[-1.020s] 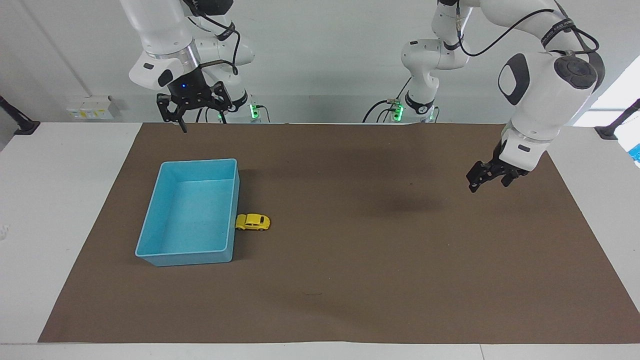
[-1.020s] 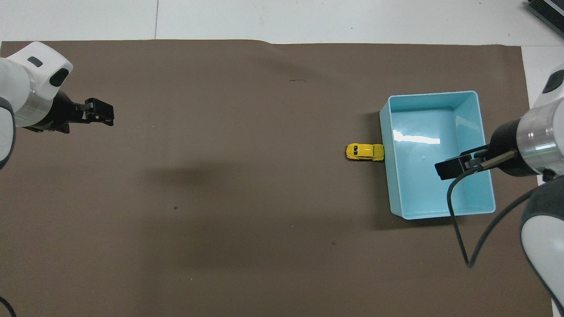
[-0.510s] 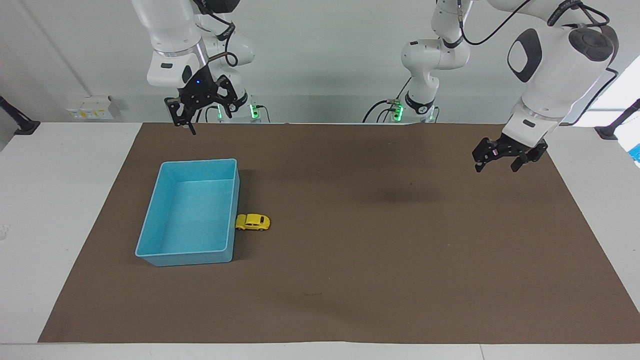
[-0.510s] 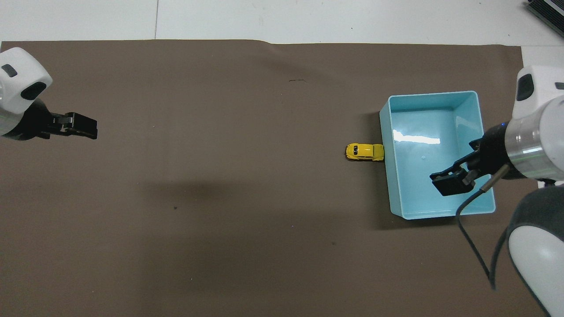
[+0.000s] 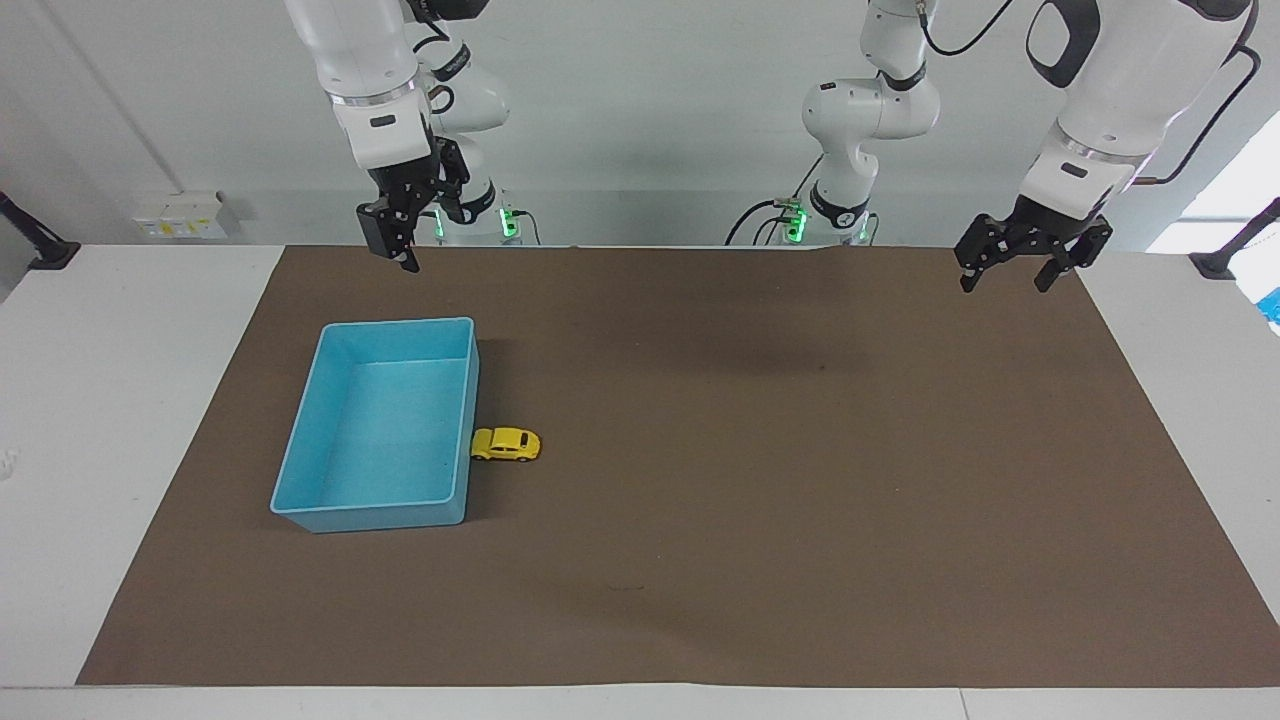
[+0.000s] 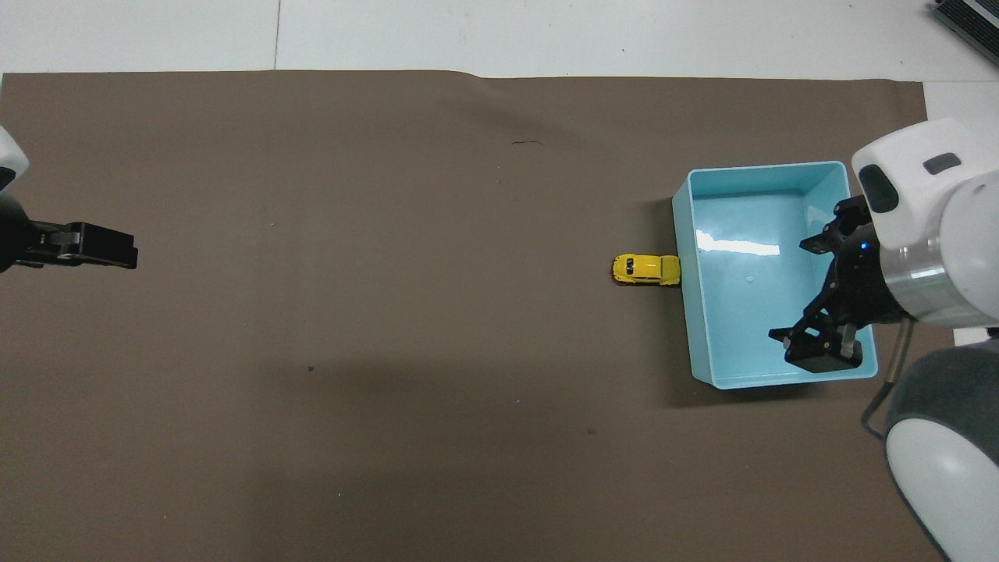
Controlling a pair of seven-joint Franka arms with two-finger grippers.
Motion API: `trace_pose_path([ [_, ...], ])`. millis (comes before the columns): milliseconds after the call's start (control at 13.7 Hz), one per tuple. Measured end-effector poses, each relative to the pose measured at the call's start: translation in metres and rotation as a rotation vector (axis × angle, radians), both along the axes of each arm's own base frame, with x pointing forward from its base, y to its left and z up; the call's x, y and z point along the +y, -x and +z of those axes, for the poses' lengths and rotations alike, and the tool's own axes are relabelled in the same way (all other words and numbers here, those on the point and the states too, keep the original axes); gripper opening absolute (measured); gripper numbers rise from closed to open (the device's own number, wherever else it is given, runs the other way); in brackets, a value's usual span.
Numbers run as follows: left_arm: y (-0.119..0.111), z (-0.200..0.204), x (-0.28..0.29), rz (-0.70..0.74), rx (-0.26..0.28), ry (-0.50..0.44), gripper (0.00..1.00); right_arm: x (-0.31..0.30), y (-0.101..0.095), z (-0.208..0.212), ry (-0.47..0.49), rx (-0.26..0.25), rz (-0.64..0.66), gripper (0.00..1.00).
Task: Wind up and store yellow beetle car
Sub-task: 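Lower the right gripper onto the car beside the blue box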
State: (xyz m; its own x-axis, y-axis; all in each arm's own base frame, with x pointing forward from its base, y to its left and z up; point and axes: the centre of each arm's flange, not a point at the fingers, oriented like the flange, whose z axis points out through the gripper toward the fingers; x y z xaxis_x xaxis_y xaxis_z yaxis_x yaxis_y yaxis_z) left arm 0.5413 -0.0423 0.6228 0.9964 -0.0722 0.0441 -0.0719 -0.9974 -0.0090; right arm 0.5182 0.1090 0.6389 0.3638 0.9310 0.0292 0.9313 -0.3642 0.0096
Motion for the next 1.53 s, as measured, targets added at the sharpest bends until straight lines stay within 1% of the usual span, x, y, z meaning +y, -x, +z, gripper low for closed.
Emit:
trace_pose_path([
  [146,0.007,0.008,0.001,0.001,0.001,-0.001,1.0,0.0,0.0,0.0,0.001,-0.006,0.098,1.0],
  [437,0.019,0.03,0.001,0.001,0.015,-0.003,1.0,0.002,-0.005,0.004,0.004,-0.052,0.299,1.0],
  [656,0.024,0.036,0.002,0.0,0.033,-0.004,1.0,0.013,-0.008,-0.004,0.008,-0.049,0.387,1.0],
  [1166,0.03,0.045,-0.004,-0.015,0.02,-0.004,1.0,0.025,-0.02,-0.033,0.01,-0.044,0.443,1.0],
  [1384,0.03,0.045,-0.007,-0.02,0.021,0.0,1.0,0.033,-0.025,-0.058,0.008,-0.038,0.457,1.0],
  [1530,0.03,0.044,-0.007,-0.017,0.028,0.031,1.0,0.034,-0.028,-0.074,0.008,-0.026,0.457,1.0],
])
